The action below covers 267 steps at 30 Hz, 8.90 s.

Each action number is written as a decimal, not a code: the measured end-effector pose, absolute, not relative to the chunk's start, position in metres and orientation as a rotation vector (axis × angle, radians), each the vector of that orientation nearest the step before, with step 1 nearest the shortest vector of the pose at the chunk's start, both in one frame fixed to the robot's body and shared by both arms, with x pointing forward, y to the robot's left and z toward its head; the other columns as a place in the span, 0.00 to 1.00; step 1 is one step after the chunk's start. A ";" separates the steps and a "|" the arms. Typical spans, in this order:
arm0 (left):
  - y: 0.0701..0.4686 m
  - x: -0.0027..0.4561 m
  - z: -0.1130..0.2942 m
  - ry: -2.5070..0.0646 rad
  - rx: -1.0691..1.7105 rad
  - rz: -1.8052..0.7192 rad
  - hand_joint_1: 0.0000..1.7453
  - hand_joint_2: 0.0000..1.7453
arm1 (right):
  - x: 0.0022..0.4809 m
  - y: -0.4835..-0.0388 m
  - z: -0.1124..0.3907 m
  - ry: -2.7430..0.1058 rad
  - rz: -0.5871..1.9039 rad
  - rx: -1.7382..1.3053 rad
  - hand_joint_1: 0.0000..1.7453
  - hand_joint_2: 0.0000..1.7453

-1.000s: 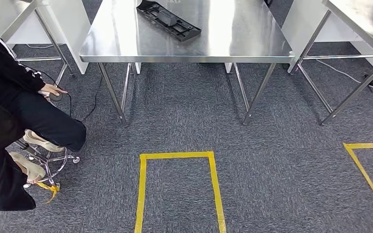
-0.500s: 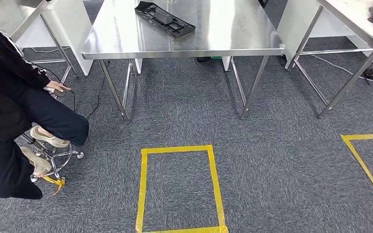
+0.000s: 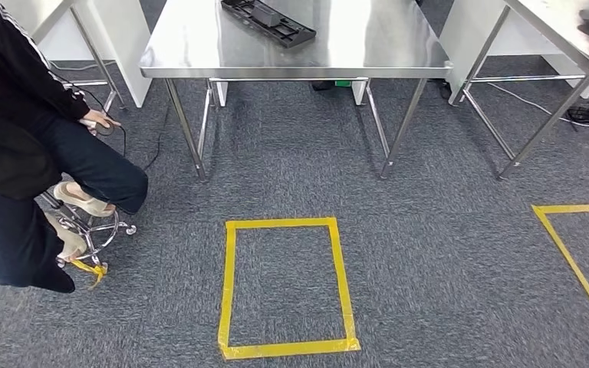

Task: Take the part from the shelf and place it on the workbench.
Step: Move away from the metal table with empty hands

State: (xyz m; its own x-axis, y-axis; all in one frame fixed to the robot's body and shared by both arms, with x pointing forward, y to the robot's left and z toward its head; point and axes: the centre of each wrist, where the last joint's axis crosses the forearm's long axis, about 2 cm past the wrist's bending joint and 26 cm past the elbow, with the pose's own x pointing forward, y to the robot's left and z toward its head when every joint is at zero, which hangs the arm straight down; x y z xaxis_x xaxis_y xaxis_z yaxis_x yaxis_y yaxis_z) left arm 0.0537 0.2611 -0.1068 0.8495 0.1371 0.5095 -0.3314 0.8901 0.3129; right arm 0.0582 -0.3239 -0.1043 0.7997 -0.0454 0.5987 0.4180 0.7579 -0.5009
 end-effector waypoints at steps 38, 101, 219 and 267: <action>0.261 0.053 -0.107 -0.512 0.418 0.278 0.00 0.00 | 0.067 -0.321 -0.104 -0.617 -0.323 -0.612 0.00 0.00; 0.258 0.049 -0.107 -0.504 0.416 0.309 0.00 0.00 | 0.070 -0.323 -0.103 -0.614 -0.369 -0.606 0.00 0.00; 0.256 0.047 -0.107 -0.513 0.383 0.295 0.00 0.00 | 0.068 -0.315 -0.104 -0.564 -0.328 -0.601 0.00 0.00; 0.260 0.050 -0.107 -0.526 0.377 0.286 0.00 0.00 | 0.058 -0.312 -0.106 -0.535 -0.333 -0.608 0.00 0.00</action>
